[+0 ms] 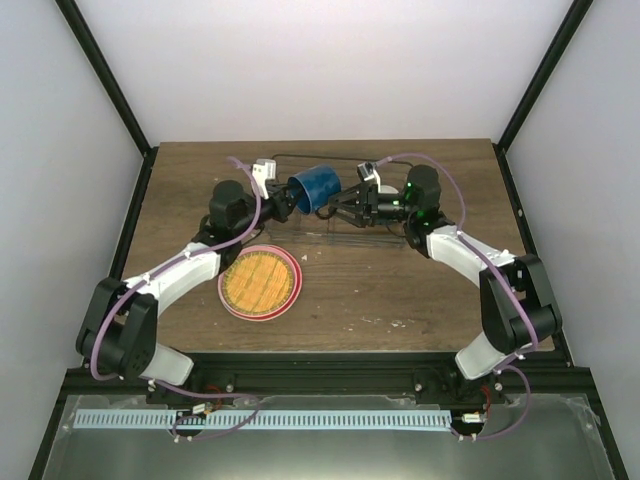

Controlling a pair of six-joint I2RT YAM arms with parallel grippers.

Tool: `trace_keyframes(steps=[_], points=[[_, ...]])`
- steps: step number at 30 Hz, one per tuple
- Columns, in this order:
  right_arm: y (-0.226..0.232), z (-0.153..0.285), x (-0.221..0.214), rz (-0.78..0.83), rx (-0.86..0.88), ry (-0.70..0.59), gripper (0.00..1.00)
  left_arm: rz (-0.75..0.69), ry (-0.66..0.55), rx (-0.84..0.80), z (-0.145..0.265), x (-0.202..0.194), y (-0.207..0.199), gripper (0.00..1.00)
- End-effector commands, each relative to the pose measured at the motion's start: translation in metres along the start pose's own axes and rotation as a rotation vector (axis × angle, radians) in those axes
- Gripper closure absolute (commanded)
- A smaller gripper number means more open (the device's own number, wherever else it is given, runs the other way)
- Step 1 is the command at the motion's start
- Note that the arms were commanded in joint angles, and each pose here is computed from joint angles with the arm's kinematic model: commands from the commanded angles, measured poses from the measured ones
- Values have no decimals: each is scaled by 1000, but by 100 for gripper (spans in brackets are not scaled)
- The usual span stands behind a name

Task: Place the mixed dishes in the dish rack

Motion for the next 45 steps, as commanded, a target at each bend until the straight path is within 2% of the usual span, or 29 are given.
trace_keyframes(steps=[1, 3, 9, 19, 23, 32, 39, 43, 45], points=[[24, -8, 8, 84, 60, 14, 40, -37, -57, -86, -3, 10, -17, 100], [25, -9, 9, 88, 64, 15, 44, -34, -50, -86, -4, 6, -17, 100], [24, -9, 8, 87, 65, 22, 68, -34, -42, -84, -8, 4, -15, 100], [27, -9, 10, 119, 64, 22, 97, -28, 9, -75, -12, -7, -10, 100], [29, -10, 15, 143, 42, 10, 99, -46, 27, -41, -9, -12, -5, 97], [32, -6, 42, 211, -79, -55, 99, -66, 75, 20, 2, -22, 6, 72], [25, 16, 57, 217, -151, -122, 99, -77, 92, 88, 16, -28, 18, 63], [14, 30, 65, 231, -247, -157, 99, -91, 118, 142, 25, -32, 24, 58], [7, 36, 71, 242, -327, -168, 99, -92, 117, 169, 31, -31, 26, 52]])
Point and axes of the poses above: each gripper's point midway between its finger pads, its own z axis back along the fingers, its own y axis along the line the jaws close on, x = y × z, the point moved 4 cm from there along z, back along the fingers, and after that the axes turned 3 degrees about z, right-handed, at the moved point
